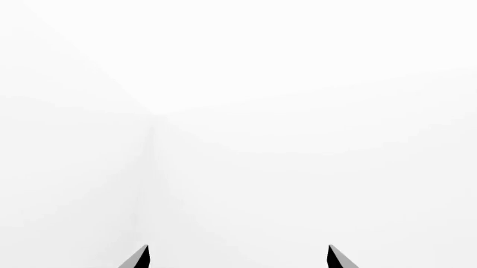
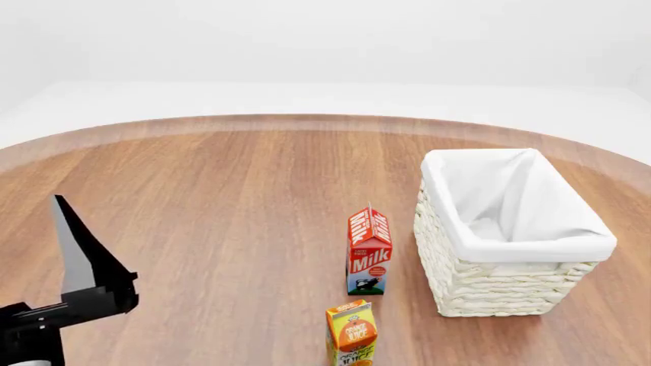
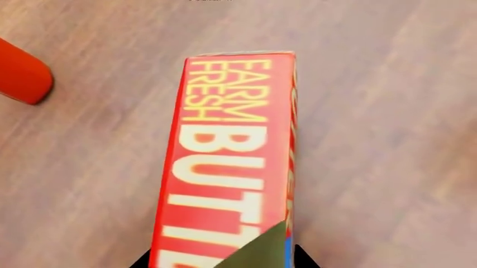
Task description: Pick up the cream cheese box and the butter, and put them in the basket.
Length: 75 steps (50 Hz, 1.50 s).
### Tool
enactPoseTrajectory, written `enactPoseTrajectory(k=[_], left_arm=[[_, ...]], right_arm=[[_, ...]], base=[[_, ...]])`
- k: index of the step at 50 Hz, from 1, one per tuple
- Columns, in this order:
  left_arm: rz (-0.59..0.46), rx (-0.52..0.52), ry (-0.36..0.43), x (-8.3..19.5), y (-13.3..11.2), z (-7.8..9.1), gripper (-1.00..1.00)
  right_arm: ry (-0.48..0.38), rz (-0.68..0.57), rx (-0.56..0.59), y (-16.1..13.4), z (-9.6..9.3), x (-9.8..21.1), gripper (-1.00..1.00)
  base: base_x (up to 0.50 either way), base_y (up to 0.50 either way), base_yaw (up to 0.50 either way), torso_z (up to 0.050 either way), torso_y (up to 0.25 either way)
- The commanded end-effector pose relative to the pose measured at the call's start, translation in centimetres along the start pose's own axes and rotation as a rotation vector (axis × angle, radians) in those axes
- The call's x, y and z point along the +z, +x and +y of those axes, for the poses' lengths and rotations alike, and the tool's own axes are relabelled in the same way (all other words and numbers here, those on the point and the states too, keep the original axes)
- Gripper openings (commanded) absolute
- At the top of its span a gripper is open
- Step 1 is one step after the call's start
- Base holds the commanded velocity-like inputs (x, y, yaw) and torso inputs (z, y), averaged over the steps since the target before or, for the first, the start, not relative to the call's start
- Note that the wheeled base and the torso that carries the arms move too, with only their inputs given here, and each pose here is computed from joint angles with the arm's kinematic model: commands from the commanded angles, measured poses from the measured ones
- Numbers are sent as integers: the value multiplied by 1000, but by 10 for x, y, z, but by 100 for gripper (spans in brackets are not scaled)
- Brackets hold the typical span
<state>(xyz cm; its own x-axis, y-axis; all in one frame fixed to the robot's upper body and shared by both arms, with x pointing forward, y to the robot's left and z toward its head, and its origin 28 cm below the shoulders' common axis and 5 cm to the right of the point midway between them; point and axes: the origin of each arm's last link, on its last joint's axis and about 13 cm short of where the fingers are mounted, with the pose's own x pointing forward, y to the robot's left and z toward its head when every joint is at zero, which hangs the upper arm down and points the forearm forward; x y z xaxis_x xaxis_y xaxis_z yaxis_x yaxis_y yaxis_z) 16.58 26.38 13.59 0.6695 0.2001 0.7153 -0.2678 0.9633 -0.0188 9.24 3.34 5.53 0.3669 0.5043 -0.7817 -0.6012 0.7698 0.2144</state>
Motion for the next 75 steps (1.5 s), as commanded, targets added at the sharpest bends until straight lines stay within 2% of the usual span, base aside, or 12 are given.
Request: enactPoseTrajectory(k=[1,13,17,22,26,33,46,55,70,75], left_arm=[[0,1,0,0,0,0,100],[0,0,1,-1,0,0,100],[-1,2,0,0,0,0,100],[-1,5,1,0,1,1,100],[-2,5,0,1,1,1,100],[-2,8,-1,1,1,2,100],[-2,11,-5,2,2,2,100],[-5,14,-4,2,2,3,100],[-11,14,1,4,3,2,100],[-13,15,2,4,3,2,100]], right_arm=[[-22,8,-3,2,0,-2,-100],[-25,-13,-23,4,-2,-2,-100],[-49,-112,-67,-6,-5,9,-100],[-87,-271,-106,-35,-3,27,-100],[-79,-349,-110,-56,-1,35,-100],[-134,-486,-137,-81,8,46,-100],[-140,-570,-153,-99,10,54,-100],[-97,-670,-226,-115,0,65,-100],[-51,-751,-328,-140,-20,74,-100],[-37,-788,-396,-154,-33,79,-100]], base=[[0,0,0,0,0],[2,2,2,0,0],[0,1,1,0,0],[0,0,0,0,0],[0,0,0,0,0],[0,0,0,0,0],[0,0,0,0,0],[0,0,0,0,1],[0,0,0,0,1],[0,0,0,0,2]])
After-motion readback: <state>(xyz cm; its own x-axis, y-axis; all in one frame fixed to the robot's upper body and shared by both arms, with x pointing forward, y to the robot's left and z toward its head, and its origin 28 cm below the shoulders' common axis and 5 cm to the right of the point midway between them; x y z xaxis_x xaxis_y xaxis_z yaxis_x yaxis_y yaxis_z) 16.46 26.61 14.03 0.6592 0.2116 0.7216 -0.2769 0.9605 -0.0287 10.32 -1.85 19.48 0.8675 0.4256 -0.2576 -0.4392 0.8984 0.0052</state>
